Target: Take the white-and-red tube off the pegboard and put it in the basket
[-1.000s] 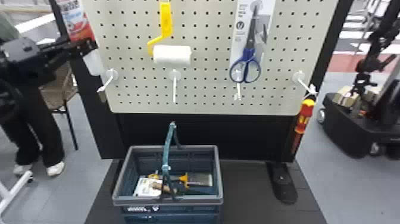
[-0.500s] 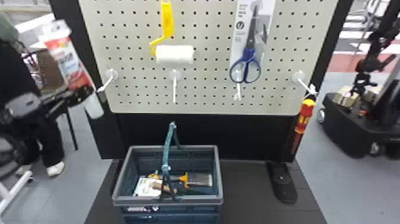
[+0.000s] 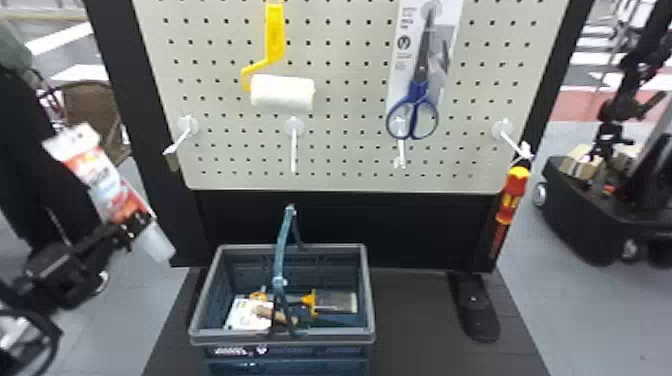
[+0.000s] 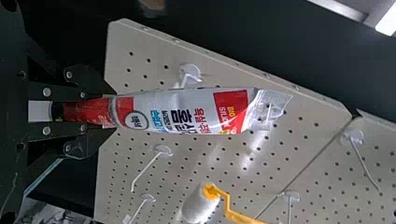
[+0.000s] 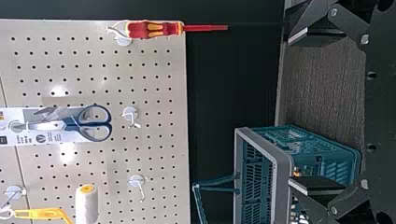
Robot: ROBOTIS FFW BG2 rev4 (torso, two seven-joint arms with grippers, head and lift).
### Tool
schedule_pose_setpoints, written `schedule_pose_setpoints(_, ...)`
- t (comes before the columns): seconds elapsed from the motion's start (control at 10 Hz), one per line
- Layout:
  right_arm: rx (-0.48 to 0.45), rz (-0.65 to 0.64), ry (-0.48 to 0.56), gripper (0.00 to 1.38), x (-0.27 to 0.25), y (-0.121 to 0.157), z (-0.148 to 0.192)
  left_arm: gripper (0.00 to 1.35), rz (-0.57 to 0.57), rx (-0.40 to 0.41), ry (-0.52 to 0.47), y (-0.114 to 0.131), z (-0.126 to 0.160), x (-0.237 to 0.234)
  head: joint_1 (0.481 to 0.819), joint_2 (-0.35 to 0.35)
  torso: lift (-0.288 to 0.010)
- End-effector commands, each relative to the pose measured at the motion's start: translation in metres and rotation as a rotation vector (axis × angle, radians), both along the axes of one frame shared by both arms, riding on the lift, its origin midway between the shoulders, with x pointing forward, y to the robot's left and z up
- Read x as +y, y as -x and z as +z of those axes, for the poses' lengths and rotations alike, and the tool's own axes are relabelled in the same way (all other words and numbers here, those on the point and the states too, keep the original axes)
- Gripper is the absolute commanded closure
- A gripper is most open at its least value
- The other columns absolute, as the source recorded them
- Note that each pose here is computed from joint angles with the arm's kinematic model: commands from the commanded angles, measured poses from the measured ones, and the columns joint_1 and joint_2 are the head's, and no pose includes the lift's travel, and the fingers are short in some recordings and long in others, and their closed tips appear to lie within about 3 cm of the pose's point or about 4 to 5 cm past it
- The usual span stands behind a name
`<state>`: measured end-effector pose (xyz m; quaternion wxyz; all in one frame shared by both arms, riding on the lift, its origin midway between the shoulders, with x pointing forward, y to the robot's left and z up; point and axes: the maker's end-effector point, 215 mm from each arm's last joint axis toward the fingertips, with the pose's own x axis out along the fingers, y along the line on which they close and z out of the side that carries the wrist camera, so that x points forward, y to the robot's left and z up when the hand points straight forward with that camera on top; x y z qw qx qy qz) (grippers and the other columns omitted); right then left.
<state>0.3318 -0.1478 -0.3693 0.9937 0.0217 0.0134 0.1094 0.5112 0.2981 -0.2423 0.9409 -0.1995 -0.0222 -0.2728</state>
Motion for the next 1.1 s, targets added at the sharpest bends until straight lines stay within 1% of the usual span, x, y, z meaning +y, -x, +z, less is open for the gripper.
schedule_pose_setpoints(0.0, 0.001, 0.001, 0.000, 0.24, 0.000, 0.000, 0.000, 1.22, -0.019, 0.076, 0.107, -0.001, -0.046, -0.018, 0.549, 0.000, -0.100)
schedule_pose_setpoints(0.1, 0.001, 0.005, 0.000, 0.24, 0.001, -0.001, -0.001, 1.22, -0.042, 0.117, 0.179, -0.003, -0.070, -0.037, 0.549, 0.000, -0.100)
schedule_pose_setpoints(0.3, -0.001, 0.010, -0.002, 0.24, 0.003, -0.002, -0.001, 1.22, -0.091, 0.169, 0.201, -0.008, -0.098, -0.066, 0.549, 0.000, -0.100)
schedule_pose_setpoints(0.5, 0.000, 0.014, -0.006, 0.24, 0.005, -0.001, -0.001, 1.22, -0.126, 0.190, 0.212, -0.014, -0.112, -0.087, 0.549, 0.000, -0.100)
schedule_pose_setpoints(0.9, -0.008, 0.027, -0.006, 0.24, 0.006, -0.005, 0.002, 1.22, -0.221, 0.201, 0.224, -0.032, -0.119, -0.141, 0.549, 0.000, -0.100)
schedule_pose_setpoints(1.0, -0.008, 0.028, -0.008, 0.24, 0.007, -0.004, 0.002, 1.22, -0.247, 0.211, 0.227, -0.035, -0.126, -0.155, 0.549, 0.000, -0.100)
